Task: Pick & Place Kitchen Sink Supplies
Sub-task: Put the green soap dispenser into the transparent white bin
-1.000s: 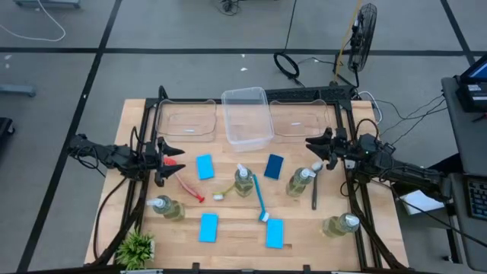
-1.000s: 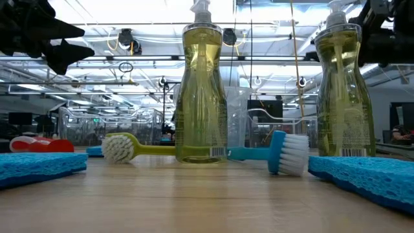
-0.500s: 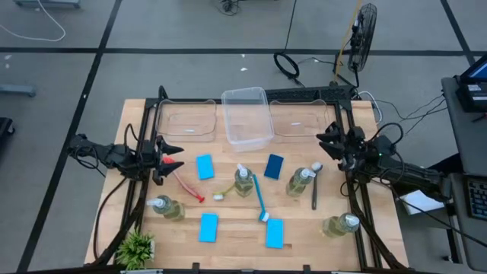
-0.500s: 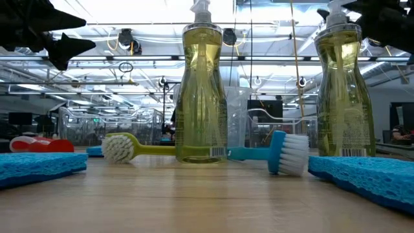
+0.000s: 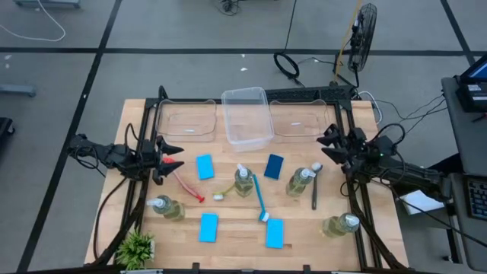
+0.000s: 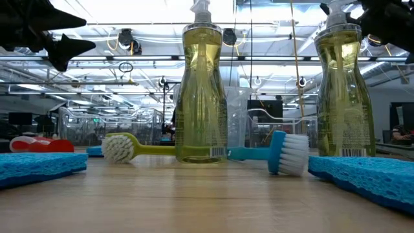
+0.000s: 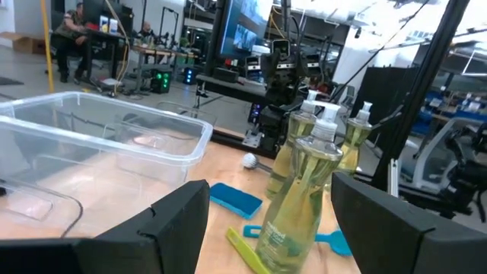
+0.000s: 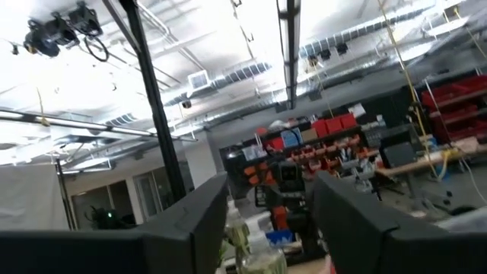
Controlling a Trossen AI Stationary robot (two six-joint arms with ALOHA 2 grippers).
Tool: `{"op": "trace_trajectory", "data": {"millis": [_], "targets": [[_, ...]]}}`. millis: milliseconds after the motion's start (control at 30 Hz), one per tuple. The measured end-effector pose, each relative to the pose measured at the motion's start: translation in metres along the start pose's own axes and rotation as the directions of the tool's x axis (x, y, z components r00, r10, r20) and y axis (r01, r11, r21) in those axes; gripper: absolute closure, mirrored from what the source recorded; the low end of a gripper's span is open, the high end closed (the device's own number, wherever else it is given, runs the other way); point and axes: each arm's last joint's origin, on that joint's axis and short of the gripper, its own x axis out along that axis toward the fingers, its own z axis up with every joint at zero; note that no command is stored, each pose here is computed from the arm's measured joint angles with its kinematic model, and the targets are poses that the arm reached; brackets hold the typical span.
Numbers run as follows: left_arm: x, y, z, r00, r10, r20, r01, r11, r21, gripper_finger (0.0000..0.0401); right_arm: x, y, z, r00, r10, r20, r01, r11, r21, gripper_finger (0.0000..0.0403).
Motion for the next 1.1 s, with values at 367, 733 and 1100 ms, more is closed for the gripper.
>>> {"op": "trace_trajectory", "data": {"millis": [367,733,1100], "targets": [[0.0,0.0,0.0,1.0,0.0,0.0,0.0,0.999,-0.043,0.0127,0.0,0.003,0.008,0.995,-0.007,0.099,0.018,0.994,-0.106,0.0114],[0.0,0.0,0.0,1.0,0.001,0.0,-0.001,0.999,-0.053,0.0127,0.0,0.003,0.008,0.995,-0.008,0.098,0.022,0.99,-0.141,0.0114],[0.0,0.0,0.0,1.0,0.001,0.001,-0.001,0.998,-0.064,0.0127,0.027,0.012,0.043,0.964,-0.128,-0.233,0.093,0.983,-0.156,0.0116]]}}
